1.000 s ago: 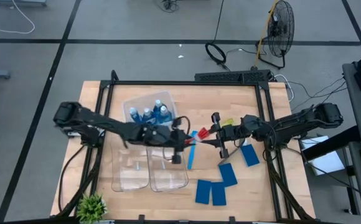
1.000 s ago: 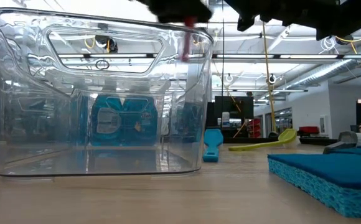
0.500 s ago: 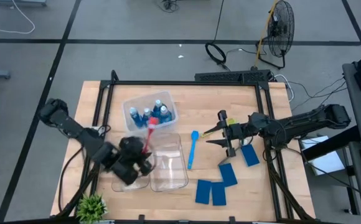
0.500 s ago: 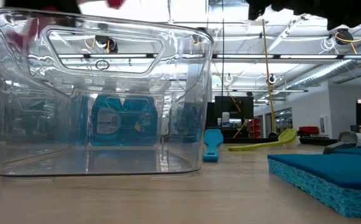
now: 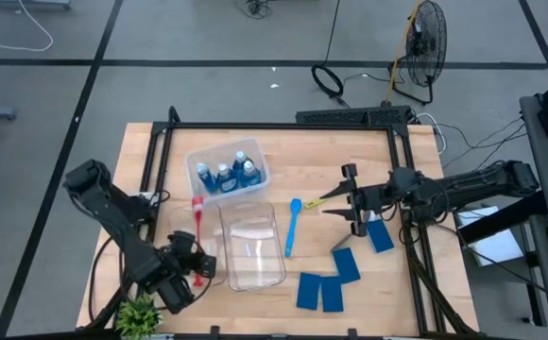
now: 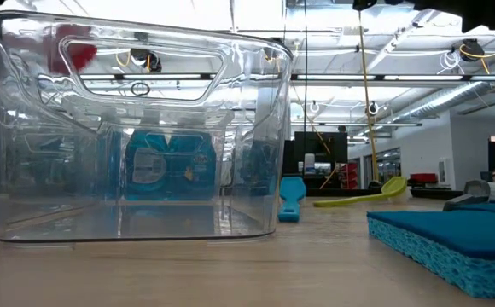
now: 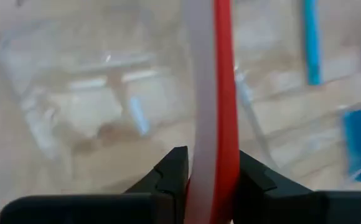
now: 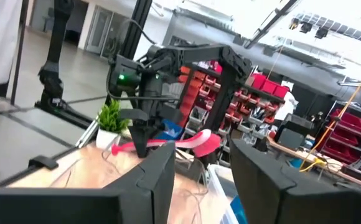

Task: Pick & Place Kitchen Sink Supplies
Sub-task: Put the red dishwashing brush into the left transparent bin

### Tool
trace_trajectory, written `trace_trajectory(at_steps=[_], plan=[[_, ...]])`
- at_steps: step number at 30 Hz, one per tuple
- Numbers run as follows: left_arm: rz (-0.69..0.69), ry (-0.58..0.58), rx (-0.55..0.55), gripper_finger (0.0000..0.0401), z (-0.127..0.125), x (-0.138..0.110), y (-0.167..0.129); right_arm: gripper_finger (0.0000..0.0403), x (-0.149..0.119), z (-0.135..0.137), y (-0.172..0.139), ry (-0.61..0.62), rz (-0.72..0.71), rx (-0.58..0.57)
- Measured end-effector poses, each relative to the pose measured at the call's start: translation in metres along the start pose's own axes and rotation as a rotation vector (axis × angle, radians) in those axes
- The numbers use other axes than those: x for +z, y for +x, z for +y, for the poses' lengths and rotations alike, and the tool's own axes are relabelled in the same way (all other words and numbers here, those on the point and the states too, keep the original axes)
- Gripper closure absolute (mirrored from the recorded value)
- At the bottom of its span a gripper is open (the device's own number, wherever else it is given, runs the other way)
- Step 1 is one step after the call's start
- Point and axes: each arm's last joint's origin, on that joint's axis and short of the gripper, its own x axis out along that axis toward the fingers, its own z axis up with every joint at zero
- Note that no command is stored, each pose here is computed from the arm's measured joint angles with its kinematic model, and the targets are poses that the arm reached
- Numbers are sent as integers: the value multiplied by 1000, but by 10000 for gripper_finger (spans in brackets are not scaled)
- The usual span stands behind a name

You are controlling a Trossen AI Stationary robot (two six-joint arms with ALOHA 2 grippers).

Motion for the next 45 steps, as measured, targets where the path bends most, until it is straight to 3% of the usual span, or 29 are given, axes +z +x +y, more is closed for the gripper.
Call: trace_trajectory(at_steps=[9,19,23,29,32,38,45], plan=[[20,2,31,215,0,-2,3,251,-4,1,0,-34,41,7],[5,50,36,167,1,-1,3,245,-8,0,0,-34,97,-55],[-11,168,36,158,-2,3,6,245,-8,0,0,-10,99,-55],[-178,432,-19,156,-12,17,12,241,-8,0,0,24,99,-56],[-205,528,4,152,-17,25,16,241,-8,0,0,31,98,-56],[-138,625,66,147,-22,37,26,242,-8,0,0,48,101,-55],[-52,686,33,161,-18,32,49,242,-10,1,0,51,122,-48]])
